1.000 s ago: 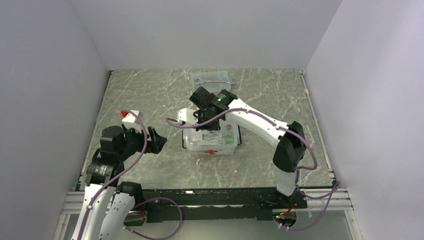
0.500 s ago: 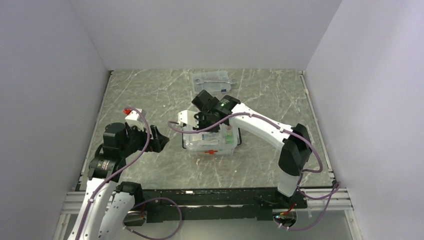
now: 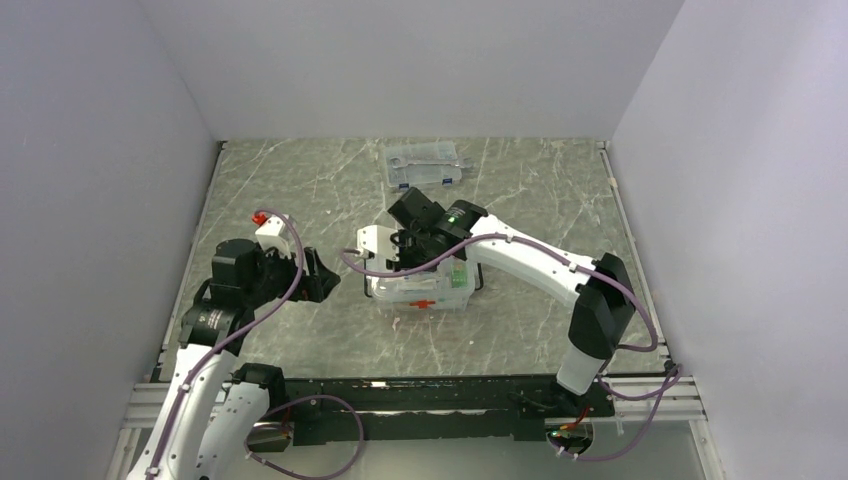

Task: Organize the medicine kit

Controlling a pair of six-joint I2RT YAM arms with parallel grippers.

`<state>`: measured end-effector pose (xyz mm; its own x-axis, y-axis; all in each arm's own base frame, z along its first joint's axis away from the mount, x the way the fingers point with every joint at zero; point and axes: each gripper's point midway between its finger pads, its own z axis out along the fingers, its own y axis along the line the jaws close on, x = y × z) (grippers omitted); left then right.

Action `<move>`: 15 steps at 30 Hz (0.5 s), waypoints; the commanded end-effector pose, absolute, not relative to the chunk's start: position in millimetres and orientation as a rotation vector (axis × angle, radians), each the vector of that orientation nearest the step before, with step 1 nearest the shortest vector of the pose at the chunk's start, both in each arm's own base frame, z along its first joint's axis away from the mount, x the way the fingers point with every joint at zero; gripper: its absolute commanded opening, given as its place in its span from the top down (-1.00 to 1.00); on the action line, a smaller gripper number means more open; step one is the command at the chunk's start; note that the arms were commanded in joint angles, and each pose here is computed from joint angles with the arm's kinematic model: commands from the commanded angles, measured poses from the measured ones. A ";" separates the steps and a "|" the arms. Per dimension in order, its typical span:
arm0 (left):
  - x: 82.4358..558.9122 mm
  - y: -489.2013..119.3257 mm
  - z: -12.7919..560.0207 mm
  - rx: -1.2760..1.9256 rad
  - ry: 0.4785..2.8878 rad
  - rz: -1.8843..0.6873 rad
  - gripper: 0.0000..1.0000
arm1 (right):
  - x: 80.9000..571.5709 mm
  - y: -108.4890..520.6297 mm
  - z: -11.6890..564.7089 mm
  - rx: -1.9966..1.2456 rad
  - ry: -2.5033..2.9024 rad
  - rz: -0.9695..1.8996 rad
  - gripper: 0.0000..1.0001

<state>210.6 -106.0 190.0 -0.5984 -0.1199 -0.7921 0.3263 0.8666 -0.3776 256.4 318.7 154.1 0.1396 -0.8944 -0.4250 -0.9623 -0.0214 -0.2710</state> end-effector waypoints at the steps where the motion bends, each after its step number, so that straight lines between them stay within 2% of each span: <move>1: 211.6 -109.6 209.7 0.174 2.088 -0.640 -0.99 | 247.7 320.4 161.9 -1.923 1.748 0.226 0.36; 4: 212.0 -108.8 211.5 0.171 2.089 -0.634 -0.99 | 248.4 317.9 165.8 -1.916 1.741 0.211 0.25; 9: 213.3 -107.9 220.1 0.172 2.076 -0.626 -0.99 | 250.6 316.4 181.9 -1.868 1.705 0.197 0.17; 15: 216.6 -112.0 229.3 0.174 2.063 -0.652 -0.99 | 256.0 316.1 218.5 -1.687 1.631 0.232 0.00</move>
